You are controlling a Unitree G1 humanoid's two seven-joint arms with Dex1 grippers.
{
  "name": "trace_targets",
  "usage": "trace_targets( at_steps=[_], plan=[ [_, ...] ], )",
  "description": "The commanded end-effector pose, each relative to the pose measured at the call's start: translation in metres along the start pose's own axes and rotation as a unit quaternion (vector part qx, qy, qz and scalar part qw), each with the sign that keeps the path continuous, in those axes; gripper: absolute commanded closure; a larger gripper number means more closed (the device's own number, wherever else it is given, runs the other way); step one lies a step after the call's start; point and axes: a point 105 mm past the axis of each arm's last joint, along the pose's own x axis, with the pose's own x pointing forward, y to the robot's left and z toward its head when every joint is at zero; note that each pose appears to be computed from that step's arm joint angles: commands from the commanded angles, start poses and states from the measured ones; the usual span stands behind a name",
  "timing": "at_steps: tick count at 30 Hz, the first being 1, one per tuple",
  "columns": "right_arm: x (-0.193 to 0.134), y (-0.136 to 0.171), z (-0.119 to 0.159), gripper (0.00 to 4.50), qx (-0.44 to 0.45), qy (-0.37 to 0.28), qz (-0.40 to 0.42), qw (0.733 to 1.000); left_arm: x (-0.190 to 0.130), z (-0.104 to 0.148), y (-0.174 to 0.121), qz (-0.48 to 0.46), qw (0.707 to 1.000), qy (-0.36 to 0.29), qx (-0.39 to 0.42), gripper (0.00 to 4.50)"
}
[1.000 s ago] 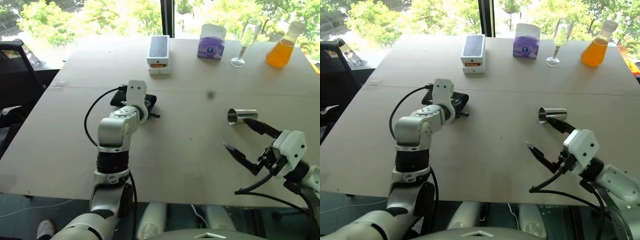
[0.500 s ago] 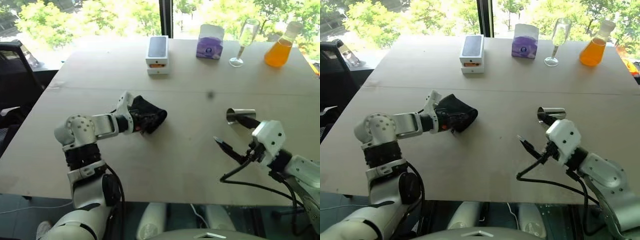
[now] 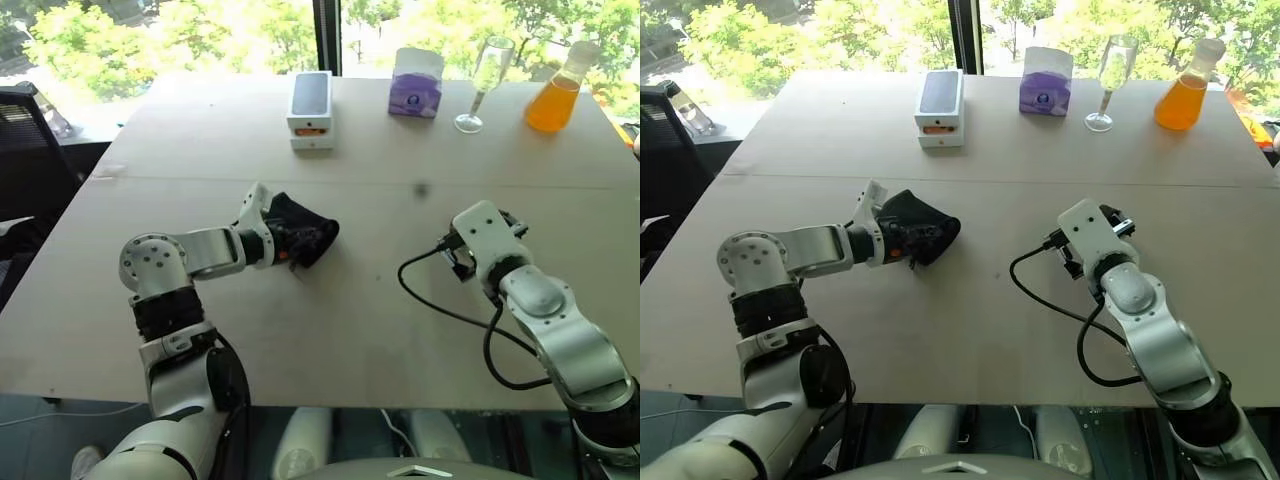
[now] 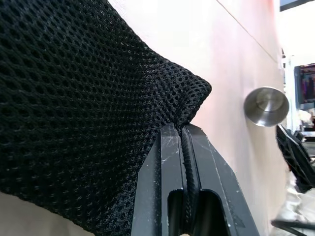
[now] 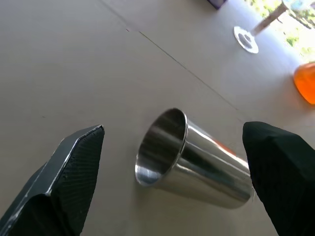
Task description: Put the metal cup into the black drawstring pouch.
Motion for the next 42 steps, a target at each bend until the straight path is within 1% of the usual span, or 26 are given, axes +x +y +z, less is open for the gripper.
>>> trace_targets(
  at_steps=[1, 5, 8, 9, 10, 11, 15, 17, 18, 20, 21, 23, 24, 25, 27, 29, 32, 37, 42],
  plan=[
    [0.003, -0.020, 0.003, 0.00, -0.041, 0.005, -0.074, 0.996, -0.005, 0.007, -0.011, 0.001, 0.999, -0.017, 0.038, 4.47],
    [0.006, -0.027, 0.001, 0.00, -0.050, 0.014, -0.096, 0.994, -0.006, 0.004, -0.016, 0.002, 0.998, -0.017, 0.058, 4.47],
    [0.008, -0.032, -0.002, 0.85, -0.072, 0.022, -0.109, 0.991, -0.006, 0.004, -0.016, 0.004, 0.998, -0.020, 0.063, 4.50],
    [0.008, -0.034, -0.003, 1.36, -0.079, 0.025, -0.113, 0.990, -0.006, 0.005, -0.016, 0.007, 0.998, -0.021, 0.066, 4.50],
    [0.007, -0.037, -0.004, 1.97, -0.088, 0.025, -0.119, 0.989, -0.007, 0.005, -0.016, 0.008, 0.997, -0.022, 0.067, 4.50],
    [0.006, -0.038, -0.005, 2.27, -0.094, 0.026, -0.124, 0.987, -0.007, 0.005, -0.016, 0.009, 0.997, -0.023, 0.068, 4.50],
    [0.002, -0.043, -0.010, 4.41, -0.122, 0.024, -0.123, 0.985, -0.007, 0.003, -0.016, 0.009, 0.997, -0.024, 0.068, 4.50],
    [-0.002, -0.044, -0.008, 4.41, -0.142, 0.004, -0.115, 0.983, -0.006, 0.002, -0.016, 0.008, 0.998, -0.024, 0.065, 4.50],
    [-0.004, -0.041, -0.004, 4.41, -0.133, -0.017, -0.100, 0.986, -0.005, 0.002, -0.017, 0.007, 0.998, -0.024, 0.064, 4.50],
    [-0.010, -0.026, 0.014, 4.41, -0.066, -0.078, -0.030, 0.994, -0.005, 0.003, -0.018, -0.001, 0.998, -0.025, 0.059, 4.50],
    [-0.016, -0.016, 0.026, 4.41, -0.019, -0.112, 0.012, 0.993, -0.005, 0.003, -0.018, -0.001, 0.998, -0.025, 0.058, 4.50],
    [-0.028, 0.003, 0.050, 4.41, 0.092, -0.169, 0.100, 0.976, -0.004, 0.005, -0.017, -0.004, 0.998, -0.025, 0.051, 4.50],
    [-0.034, 0.012, 0.063, 4.41, 0.163, -0.192, 0.146, 0.957, -0.004, 0.006, -0.016, -0.004, 0.999, -0.025, 0.047, 4.50],
    [-0.039, 0.018, 0.074, 4.41, 0.210, -0.211, 0.180, 0.937, -0.004, 0.007, -0.016, -0.004, 0.999, -0.025, 0.045, 4.50],
    [-0.047, 0.026, 0.091, 4.41, 0.272, -0.240, 0.231, 0.903, -0.003, 0.009, -0.019, -0.017, 0.999, -0.028, 0.035, 4.50],
    [-0.052, 0.042, 0.099, 4.41, 0.300, -0.250, 0.290, 0.874, -0.002, 0.011, -0.022, -0.026, 0.999, -0.027, 0.033, 4.50],
    [-0.049, 0.054, 0.100, 4.41, 0.344, -0.241, 0.327, 0.847, -0.003, 0.015, -0.029, -0.049, 0.998, -0.035, 0.026, 4.50],
    [-0.033, 0.067, 0.094, 4.41, 0.388, -0.220, 0.335, 0.830, -0.009, 0.019, -0.038, -0.088, 0.995, -0.048, 0.011, 4.50],
    [-0.018, 0.071, 0.092, 4.41, 0.474, -0.210, 0.328, 0.790, -0.013, 0.015, -0.041, -0.100, 0.994, -0.041, 0.012, 4.50]
  ],
)
